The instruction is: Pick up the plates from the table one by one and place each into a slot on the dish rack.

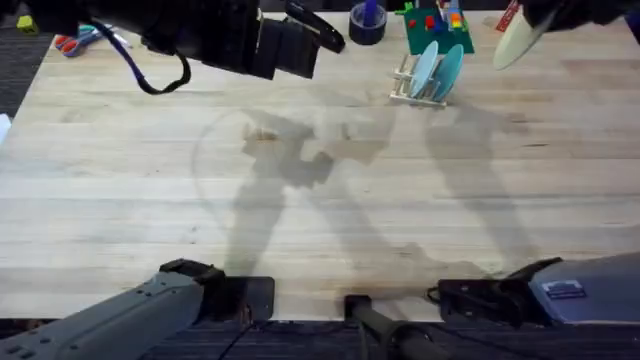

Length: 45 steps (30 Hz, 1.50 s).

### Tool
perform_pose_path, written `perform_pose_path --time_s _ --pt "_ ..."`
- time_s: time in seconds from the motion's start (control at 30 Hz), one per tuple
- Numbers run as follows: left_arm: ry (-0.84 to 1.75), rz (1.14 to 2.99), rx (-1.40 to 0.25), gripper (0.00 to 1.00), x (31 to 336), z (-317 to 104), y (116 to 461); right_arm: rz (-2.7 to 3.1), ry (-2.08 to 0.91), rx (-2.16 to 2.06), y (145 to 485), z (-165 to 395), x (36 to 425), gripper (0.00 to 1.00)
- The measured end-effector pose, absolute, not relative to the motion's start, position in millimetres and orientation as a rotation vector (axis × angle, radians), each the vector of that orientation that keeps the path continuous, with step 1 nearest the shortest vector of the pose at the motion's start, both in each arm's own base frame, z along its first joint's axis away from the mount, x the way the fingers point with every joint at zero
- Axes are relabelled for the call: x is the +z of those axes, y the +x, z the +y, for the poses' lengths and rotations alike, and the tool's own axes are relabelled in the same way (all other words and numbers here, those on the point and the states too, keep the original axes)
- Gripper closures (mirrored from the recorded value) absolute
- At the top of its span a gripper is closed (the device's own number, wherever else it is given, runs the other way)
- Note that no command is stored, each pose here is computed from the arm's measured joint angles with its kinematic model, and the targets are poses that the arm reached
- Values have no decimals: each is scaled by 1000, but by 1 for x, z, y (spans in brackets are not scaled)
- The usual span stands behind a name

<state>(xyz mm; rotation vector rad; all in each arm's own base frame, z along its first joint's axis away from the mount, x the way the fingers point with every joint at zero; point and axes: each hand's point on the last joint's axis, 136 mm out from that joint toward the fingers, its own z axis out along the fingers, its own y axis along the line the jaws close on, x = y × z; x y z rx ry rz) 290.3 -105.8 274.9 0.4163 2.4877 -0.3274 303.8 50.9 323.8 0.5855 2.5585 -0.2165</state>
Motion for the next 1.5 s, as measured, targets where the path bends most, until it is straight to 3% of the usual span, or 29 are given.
perform_pose_path --time_s 0.27,1.07,1.5 --pt "416 2488 -327 6 275 -106 291 2618 453 -192 328 67 315 973" --pt "416 2517 -323 6 266 -107 296 2627 295 -181 347 51 317 973" --pt "416 2517 -323 6 266 -107 296 2704 305 -188 379 57 280 973"
